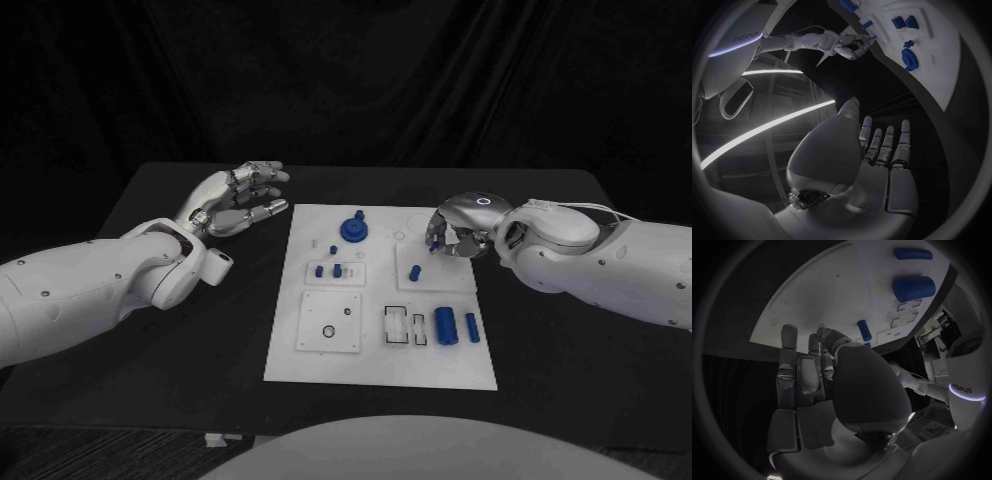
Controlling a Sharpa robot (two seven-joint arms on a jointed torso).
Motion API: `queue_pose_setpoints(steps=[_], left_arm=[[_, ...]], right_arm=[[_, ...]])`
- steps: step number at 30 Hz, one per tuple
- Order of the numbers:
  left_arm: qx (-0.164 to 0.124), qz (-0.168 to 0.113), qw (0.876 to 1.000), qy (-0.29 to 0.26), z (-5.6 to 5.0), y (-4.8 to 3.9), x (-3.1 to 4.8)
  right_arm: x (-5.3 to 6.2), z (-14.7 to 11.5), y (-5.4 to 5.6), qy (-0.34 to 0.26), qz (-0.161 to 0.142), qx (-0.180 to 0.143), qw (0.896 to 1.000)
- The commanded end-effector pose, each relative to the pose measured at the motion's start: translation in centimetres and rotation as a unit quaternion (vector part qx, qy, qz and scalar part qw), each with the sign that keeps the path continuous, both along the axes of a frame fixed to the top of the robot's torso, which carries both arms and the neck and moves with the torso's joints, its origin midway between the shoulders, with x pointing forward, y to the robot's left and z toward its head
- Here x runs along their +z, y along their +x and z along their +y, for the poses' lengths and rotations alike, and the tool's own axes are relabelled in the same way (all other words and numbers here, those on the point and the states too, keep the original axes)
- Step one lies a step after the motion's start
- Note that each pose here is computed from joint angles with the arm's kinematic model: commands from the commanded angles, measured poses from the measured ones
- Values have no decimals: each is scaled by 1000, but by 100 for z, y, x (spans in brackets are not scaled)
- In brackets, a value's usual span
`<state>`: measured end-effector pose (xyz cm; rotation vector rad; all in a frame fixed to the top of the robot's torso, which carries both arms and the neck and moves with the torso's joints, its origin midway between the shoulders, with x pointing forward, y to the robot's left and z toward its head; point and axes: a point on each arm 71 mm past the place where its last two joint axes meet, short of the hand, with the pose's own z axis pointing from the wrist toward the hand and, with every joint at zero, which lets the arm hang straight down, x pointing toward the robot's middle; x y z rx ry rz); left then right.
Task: Assemble the parts on the task board
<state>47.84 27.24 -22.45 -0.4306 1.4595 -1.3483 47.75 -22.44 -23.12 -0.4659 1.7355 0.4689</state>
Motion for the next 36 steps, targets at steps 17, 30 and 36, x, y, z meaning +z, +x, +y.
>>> queue_pose_setpoints(steps=[17, 30, 36], left_arm=[[-17, -16, 1000, -16, -30, -11, 20], [-20, -9, 1000, -15, -57, -10, -4], [-24, -7, 1000, -17, -98, -7, -12]], right_arm=[[338, 308, -342, 32, 18, 40, 999], [232, 850, -499, 5, 46, 107, 993], [107, 1115, -550, -13, 56, 139, 989]])
